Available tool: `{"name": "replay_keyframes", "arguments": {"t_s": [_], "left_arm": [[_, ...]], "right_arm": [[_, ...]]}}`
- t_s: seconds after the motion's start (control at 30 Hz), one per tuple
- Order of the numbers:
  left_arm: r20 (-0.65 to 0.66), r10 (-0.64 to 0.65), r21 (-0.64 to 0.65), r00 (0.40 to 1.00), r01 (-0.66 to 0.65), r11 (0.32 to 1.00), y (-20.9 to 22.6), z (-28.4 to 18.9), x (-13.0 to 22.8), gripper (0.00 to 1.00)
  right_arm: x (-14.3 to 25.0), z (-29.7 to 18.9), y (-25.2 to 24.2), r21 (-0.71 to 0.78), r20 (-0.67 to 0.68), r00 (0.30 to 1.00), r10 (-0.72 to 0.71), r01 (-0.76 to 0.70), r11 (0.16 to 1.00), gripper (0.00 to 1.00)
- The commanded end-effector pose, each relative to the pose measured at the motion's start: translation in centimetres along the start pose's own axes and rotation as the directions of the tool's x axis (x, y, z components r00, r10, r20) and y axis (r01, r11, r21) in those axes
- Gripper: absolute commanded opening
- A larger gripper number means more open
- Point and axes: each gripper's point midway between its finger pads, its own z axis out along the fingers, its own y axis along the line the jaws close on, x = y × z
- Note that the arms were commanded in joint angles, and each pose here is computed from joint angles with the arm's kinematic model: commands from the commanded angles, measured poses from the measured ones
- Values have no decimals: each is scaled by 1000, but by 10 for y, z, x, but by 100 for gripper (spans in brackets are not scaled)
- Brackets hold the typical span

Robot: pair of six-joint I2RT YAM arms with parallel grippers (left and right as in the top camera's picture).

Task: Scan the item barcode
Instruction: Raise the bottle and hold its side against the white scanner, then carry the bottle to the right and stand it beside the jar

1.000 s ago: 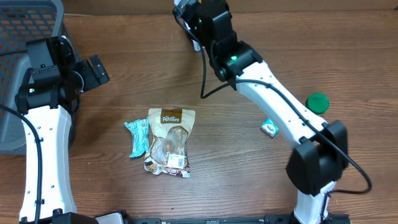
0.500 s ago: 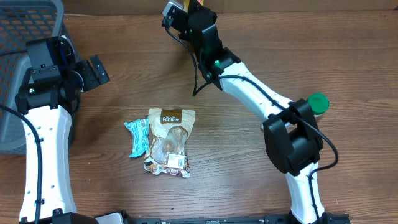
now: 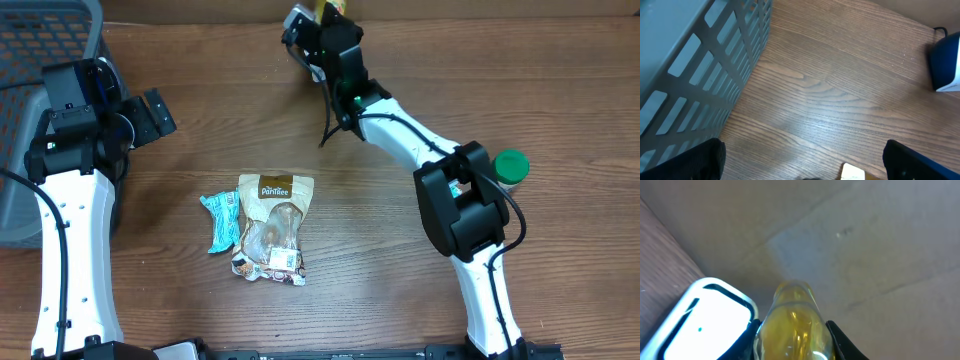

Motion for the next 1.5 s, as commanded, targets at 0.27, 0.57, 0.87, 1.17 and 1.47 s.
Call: {"name": "replay_keyframes", "arguments": {"t_s": [0.27, 0.57, 0.87, 1.17, 1.47], "left_arm": [[27, 20, 8, 999, -21, 1000, -3, -7, -9, 99], [27, 20, 8, 999, -21, 1000, -3, -7, -9, 99], [27, 20, 8, 999, -21, 1000, -3, -7, -9, 100], [27, 20, 8, 999, -21, 1000, -3, -7, -9, 100], [27, 20, 8, 999, -21, 1000, -3, -7, -9, 99]], "right_arm": [[-42, -47, -82, 3, 3, 934, 357, -357, 934, 4], [3, -135, -131, 0, -309, 763, 568, -597, 802, 4], [104, -201, -95, 40, -720, 407, 563, -785, 618, 4], [175, -256, -82, 265, -858, 38, 513, -821, 505, 4], [200, -278, -57, 291, -902, -46, 428, -799, 526, 5]]}}
